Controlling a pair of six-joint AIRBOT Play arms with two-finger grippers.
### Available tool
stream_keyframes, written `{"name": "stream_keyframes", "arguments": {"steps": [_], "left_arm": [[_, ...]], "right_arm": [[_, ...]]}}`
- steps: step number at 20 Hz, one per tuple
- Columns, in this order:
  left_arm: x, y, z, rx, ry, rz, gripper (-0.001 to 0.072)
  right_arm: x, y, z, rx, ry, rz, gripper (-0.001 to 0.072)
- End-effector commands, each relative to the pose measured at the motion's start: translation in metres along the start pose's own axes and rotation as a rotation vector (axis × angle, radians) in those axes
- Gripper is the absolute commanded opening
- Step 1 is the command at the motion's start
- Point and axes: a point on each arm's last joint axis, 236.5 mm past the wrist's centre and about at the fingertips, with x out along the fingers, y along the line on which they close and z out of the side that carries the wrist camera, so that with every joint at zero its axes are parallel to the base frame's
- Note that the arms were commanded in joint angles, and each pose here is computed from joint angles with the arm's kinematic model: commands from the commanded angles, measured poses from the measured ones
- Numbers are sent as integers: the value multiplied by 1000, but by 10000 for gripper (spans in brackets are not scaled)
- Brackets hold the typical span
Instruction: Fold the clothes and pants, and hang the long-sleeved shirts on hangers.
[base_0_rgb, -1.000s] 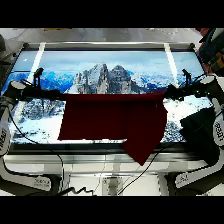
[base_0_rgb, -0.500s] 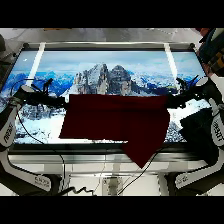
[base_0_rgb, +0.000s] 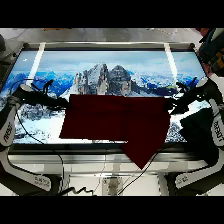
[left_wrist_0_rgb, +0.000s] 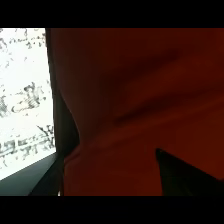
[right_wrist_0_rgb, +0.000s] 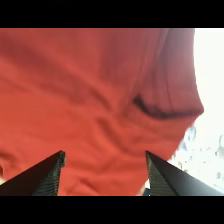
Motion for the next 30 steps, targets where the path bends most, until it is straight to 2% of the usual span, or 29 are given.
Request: {"name": "stream_keyframes", "arguments": {"steps": [1, 2, 8, 13, 16, 17, 18, 19, 22, 23, 24, 25, 30], "left_arm": [[-50, -2, -3, 27, 2, 20, 592], [-75, 1, 2, 29, -53, 44, 565], [-204, 4, -13, -1, -317, 187, 563], [-241, 19, -18, -32, -418, 259, 562], [-229, 27, -22, -57, -392, 239, 563], [-223, 30, -25, -68, -379, 229, 563], [-216, 33, -28, -82, -363, 217, 563], [-210, 37, -31, -97, -343, 205, 562], [-185, 45, -46, -173, -268, 143, 562], [-175, 47, -52, -193, -245, 124, 563], [-164, 49, -59, -214, -220, 104, 563], [-153, 50, -66, -235, -196, 85, 562], [-89, 52, -118, -347, -65, -12, 562]], "right_arm": [[-4, 1, -32, -16, 44, -4, 550], [-4, 2, -49, -25, 51, -2, 550], [34, 18, -177, 36, 148, 66, 550], [86, 49, -203, 163, 112, 238, 550], [110, 42, -212, 252, 106, 226, 548], [115, 39, -210, 266, 90, 222, 471], [119, 37, -205, 276, 60, 215, 351], [121, 32, -199, 282, 31, 202, 319], [122, 27, -185, 285, -31, 187, 307], [121, 27, -183, 261, -42, 190, 222], [121, 29, -181, 229, -56, 197, 67], [120, 31, -178, 204, -69, 207, 17], [115, 46, -168, 96, -118, 268, 17]]}}
